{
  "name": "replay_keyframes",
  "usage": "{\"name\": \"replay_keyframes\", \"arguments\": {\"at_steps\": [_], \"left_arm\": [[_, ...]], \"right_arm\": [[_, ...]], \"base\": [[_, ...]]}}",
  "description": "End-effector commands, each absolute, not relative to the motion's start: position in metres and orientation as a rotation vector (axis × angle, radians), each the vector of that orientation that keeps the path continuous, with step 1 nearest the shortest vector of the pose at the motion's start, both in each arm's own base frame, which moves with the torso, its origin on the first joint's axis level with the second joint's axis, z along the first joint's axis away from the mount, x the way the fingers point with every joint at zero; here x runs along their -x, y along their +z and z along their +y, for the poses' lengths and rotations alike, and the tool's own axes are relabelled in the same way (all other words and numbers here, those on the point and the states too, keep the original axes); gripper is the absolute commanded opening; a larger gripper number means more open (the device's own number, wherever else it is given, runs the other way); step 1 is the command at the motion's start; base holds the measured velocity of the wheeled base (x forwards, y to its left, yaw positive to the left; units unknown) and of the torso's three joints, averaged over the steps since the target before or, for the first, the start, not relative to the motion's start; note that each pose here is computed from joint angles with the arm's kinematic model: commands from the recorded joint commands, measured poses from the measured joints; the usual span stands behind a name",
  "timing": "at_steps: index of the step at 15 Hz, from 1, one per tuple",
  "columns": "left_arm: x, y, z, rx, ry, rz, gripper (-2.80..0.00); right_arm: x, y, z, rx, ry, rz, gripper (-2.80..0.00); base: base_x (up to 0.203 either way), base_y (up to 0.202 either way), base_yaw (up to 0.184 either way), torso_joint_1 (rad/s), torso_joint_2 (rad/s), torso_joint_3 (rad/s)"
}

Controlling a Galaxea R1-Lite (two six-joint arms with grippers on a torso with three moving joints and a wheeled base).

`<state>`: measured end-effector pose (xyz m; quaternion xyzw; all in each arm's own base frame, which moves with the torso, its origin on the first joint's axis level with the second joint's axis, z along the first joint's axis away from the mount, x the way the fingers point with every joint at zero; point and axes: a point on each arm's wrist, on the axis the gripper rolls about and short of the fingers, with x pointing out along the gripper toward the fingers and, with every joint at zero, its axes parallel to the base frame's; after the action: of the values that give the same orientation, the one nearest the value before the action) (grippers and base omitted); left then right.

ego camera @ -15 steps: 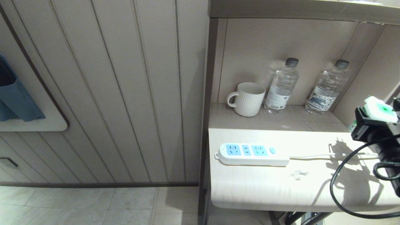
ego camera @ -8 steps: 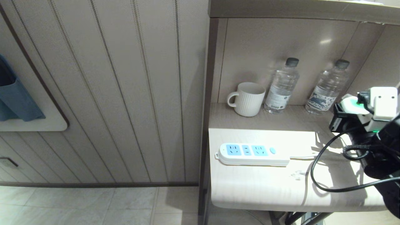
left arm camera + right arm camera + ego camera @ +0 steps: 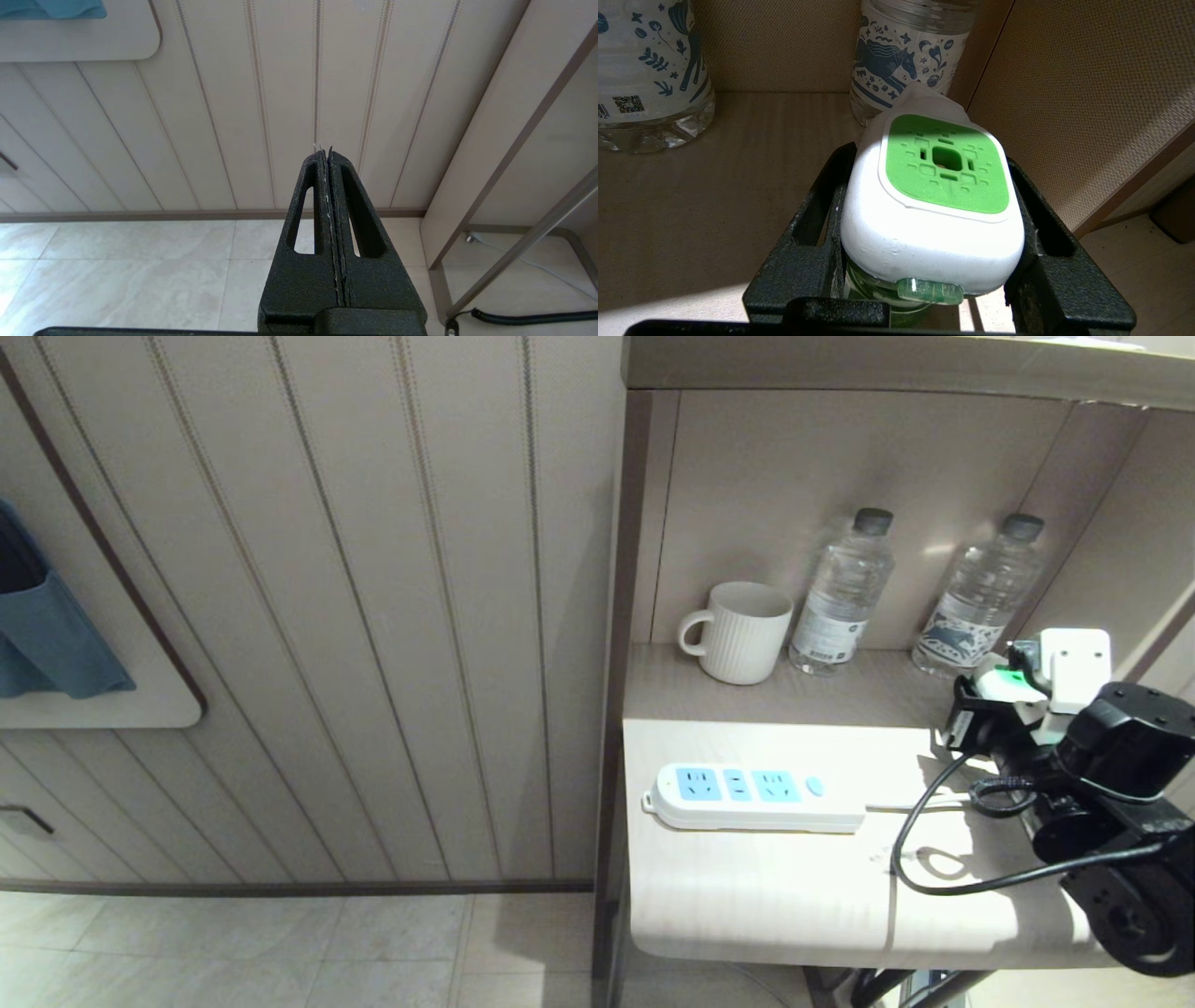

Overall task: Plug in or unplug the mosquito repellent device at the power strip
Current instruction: Place the mosquito repellent liquid on the table

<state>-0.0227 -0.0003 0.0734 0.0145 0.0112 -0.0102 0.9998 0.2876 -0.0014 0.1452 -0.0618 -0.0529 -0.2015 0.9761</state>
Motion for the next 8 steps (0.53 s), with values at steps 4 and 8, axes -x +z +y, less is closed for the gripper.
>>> {"name": "replay_keyframes", "arguments": {"at_steps": [4,8], "left_arm": [[0.0226,0.0733,-0.0003,-0.029,-0.02,0.024,-2.8],[0.0226,0.0733,-0.0003,-0.029,-0.02,0.024,-2.8]], "right_arm": [[-0.2903,0.1426,-0.0013,0.12,-0.411,-0.123,-2.8],[-0.2894,0.143,-0.0017,0.116,-0.411,-0.124,0.0]], "base": [[0.0,0.0,0.0,0.0,0.0,0.0],[0.0,0.0,0.0,0.0,0.0,0.0]]}}
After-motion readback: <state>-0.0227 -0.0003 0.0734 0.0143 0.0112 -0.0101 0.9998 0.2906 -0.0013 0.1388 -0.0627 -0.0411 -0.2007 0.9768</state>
